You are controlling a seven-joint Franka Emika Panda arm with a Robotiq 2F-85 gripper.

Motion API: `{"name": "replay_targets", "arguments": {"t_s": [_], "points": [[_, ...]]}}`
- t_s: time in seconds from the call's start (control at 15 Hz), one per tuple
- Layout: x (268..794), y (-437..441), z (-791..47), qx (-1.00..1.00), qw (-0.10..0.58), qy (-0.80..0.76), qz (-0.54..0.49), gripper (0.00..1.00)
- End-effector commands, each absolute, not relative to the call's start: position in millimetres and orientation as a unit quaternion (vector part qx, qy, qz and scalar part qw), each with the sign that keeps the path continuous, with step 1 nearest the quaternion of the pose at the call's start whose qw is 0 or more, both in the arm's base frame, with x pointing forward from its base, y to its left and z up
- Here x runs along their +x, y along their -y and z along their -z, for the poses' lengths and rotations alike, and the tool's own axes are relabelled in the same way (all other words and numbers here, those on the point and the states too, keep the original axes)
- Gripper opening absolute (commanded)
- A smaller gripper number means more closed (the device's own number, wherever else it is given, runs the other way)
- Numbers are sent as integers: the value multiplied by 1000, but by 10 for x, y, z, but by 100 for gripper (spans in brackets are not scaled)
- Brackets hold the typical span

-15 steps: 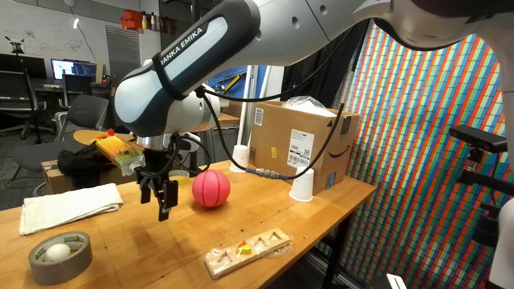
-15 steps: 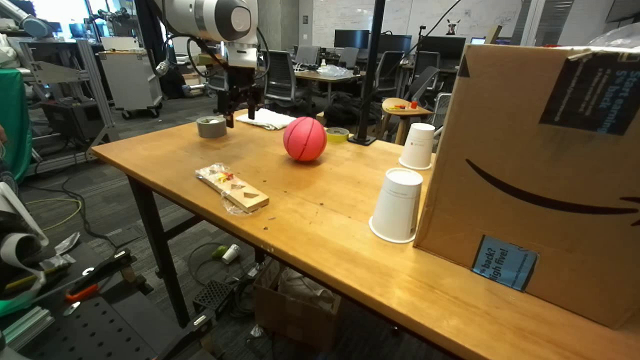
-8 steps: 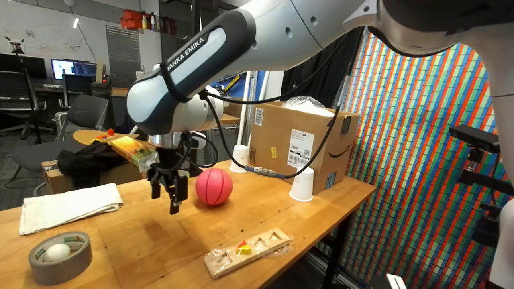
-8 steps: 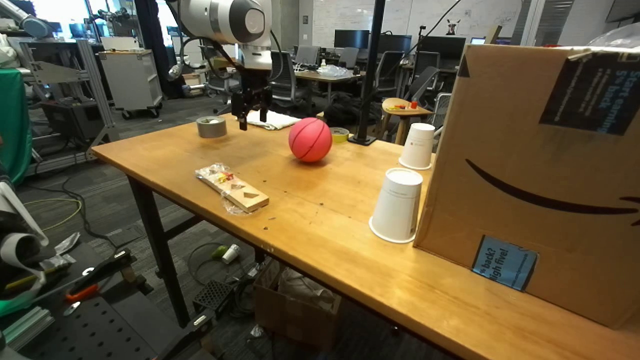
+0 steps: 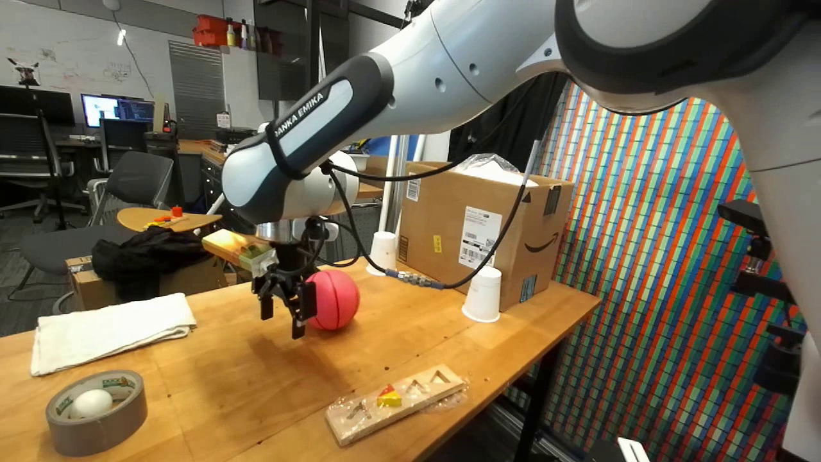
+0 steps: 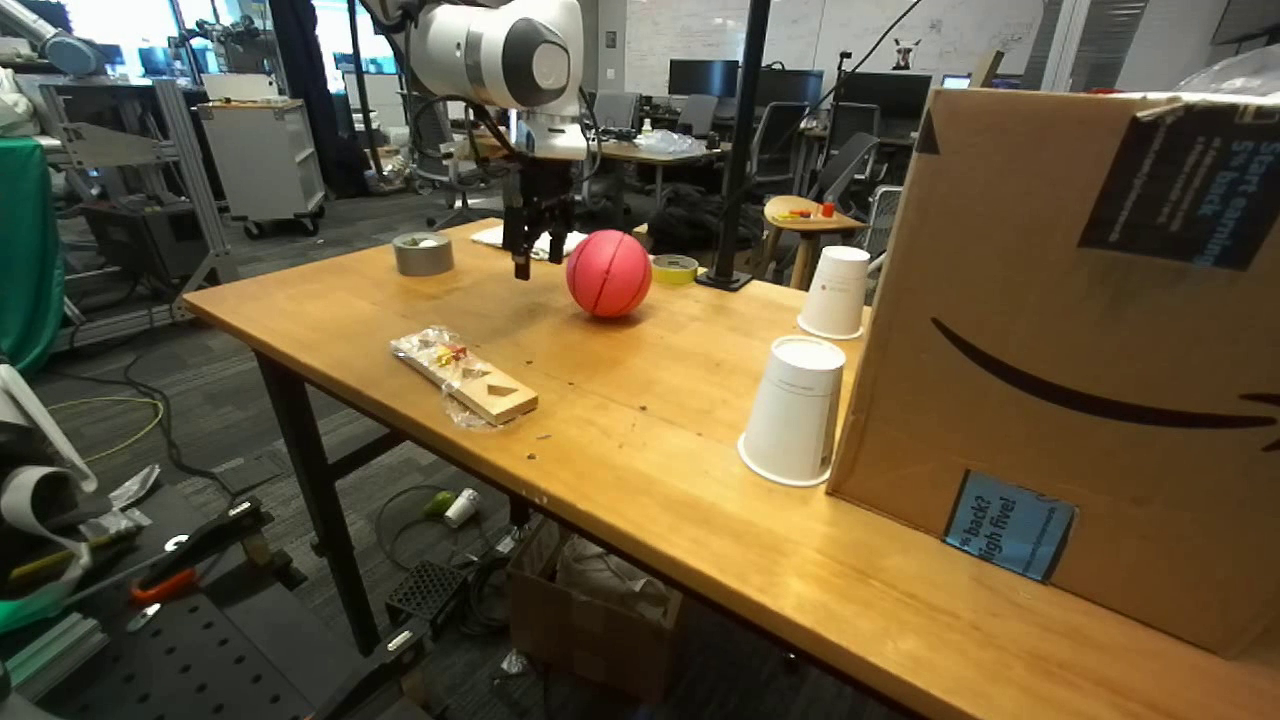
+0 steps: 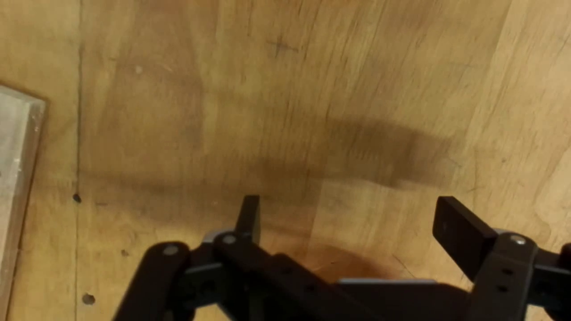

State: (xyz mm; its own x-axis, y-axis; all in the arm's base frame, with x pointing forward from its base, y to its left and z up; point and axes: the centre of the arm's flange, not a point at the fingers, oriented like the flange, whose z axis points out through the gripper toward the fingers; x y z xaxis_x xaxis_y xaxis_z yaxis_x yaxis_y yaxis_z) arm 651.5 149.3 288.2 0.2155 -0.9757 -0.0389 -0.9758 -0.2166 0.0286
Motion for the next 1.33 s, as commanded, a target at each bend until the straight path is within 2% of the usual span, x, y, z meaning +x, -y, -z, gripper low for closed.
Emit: {"name": "replay_targets", "arguments": {"t_s": [0.0,0.8,1.0,1.27], "points": [[6789,-1314,-2903,-799,-22,-601,-7,100],[6761,-231,-3498,-787,-208,-522,254,100],[6736,-486,-3523,-786,-236,-481,310,100],[6660,-1061,-3455,-806,-232,-435,328,100]]}}
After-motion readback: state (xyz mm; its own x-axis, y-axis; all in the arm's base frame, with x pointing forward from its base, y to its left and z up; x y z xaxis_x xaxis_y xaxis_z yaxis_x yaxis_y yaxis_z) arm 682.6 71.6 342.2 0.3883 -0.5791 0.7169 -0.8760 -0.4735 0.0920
